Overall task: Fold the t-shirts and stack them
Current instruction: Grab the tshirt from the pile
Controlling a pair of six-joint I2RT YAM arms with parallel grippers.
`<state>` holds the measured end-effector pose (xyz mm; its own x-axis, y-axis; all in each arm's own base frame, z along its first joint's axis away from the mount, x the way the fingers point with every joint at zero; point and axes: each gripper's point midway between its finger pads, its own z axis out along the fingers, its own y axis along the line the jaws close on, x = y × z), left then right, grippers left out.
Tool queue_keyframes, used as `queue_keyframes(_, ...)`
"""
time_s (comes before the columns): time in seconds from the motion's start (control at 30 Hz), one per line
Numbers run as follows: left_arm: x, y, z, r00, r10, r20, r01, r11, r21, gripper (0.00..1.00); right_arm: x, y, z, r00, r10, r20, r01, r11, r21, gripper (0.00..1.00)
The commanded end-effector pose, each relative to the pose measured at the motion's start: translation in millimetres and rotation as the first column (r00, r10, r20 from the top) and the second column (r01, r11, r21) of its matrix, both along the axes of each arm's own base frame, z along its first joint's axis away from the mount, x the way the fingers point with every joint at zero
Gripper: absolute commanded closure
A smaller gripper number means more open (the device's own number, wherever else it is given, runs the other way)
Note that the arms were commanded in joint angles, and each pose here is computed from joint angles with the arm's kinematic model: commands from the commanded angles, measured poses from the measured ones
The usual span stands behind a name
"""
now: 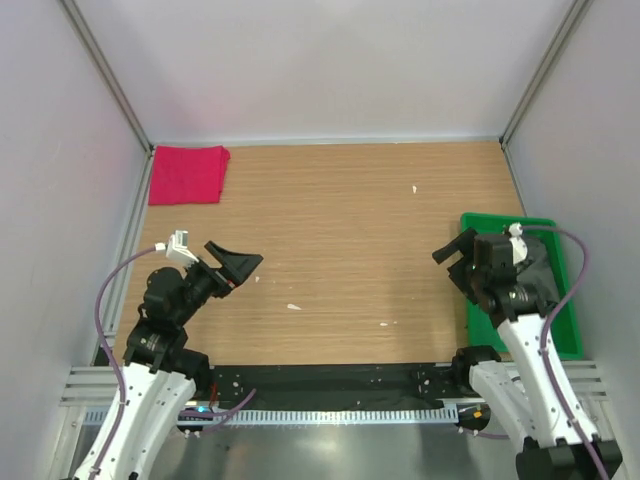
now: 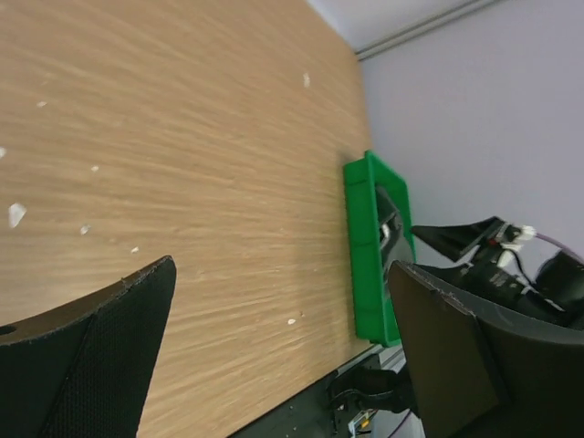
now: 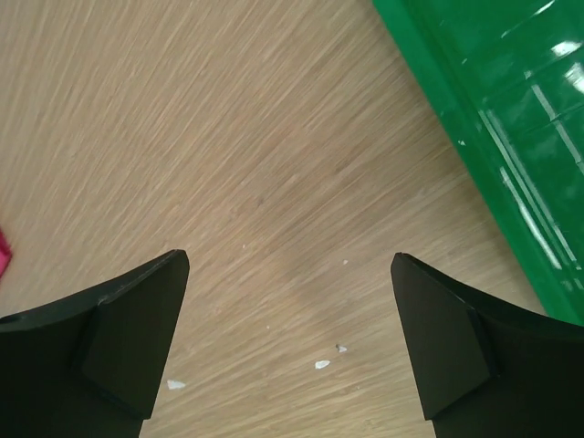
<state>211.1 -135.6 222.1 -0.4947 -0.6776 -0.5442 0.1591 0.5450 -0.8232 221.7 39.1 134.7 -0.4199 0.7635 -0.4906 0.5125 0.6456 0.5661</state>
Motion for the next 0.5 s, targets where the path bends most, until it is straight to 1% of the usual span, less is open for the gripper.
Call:
queue_keyframes(0.0, 0, 16, -7, 0.988, 0.097, -0.122, -0.091, 0.994, 0.052, 0.00, 7, -38, 17, 0.987, -0.106, -0.118, 0.080, 0.975, -0.208, 0.00)
queue_keyframes(0.03, -1, 20, 1, 0.986, 0.119, -0.113, -0.113, 0.992, 0.057, 0.00, 11, -44, 23, 0.983, -0.125, -0.131, 0.090, 0.966, -0.243, 0.00)
queue_keyframes(0.07, -2, 25, 3, 0.986, 0.137, -0.099, -0.130, 0.989, 0.074, 0.00, 20, -53, 45, 0.983, -0.151, -0.100, 0.117, 0.951, -0.286, 0.00)
queue_keyframes(0.13, -5, 31, 15, 0.982, 0.172, -0.077, -0.166, 0.984, 0.070, 0.00, 26, -70, 44, 0.960, -0.229, -0.163, 0.155, 0.916, -0.371, 0.00)
queue_keyframes(0.17, -10, 34, 11, 0.977, 0.184, -0.105, -0.176, 0.981, 0.081, 0.00, 29, -93, 57, 0.933, -0.335, -0.129, 0.245, 0.857, -0.452, 0.00)
queue_keyframes(0.2, -11, 38, 13, 0.977, 0.195, -0.089, -0.187, 0.978, 0.093, 0.00, 31, -102, 57, 0.916, -0.377, -0.136, 0.272, 0.835, -0.478, 0.05)
queue_keyframes(0.23, -12, 38, 17, 0.981, 0.184, -0.068, -0.176, 0.978, 0.111, 0.00, 33, -116, 57, 0.896, -0.422, -0.140, 0.305, 0.812, -0.498, 0.07)
queue_keyframes(0.27, -16, 35, 27, 0.987, 0.155, -0.044, -0.149, 0.982, 0.119, 0.00, 37, -130, 47, 0.867, -0.467, -0.175, 0.318, 0.787, -0.528, 0.08)
queue_keyframes(0.3, -20, 27, 30, 0.996, 0.084, -0.017, -0.081, 0.986, 0.147, 0.00, 41, -140, 43, 0.852, -0.494, -0.176, 0.333, 0.769, -0.546, 0.10)
queue_keyframes(0.33, -23, 22, 37, 0.999, 0.043, 0.008, -0.044, 0.987, 0.152, 0.00, 42, -148, 33, 0.831, -0.517, -0.204, 0.339, 0.763, -0.551, 0.10)
queue_keyframes(0.37, -26, 19, 47, 0.999, 0.018, 0.050, -0.025, 0.987, 0.156, 0.00, 39, -165, 14, 0.782, -0.568, -0.256, 0.356, 0.746, -0.563, 0.11)
queue_keyframes(0.43, -35, 14, 54, 0.992, -0.057, 0.111, 0.033, 0.977, 0.210, 0.00, 40, -178, -4, 0.745, -0.602, -0.288, 0.377, 0.736, -0.562, 0.11)
queue_keyframes(0.47, -39, 11, 61, 0.984, -0.101, 0.144, 0.065, 0.970, 0.235, 0.00, 38, -190, -19, 0.714, -0.631, -0.304, 0.395, 0.721, -0.569, 0.11)
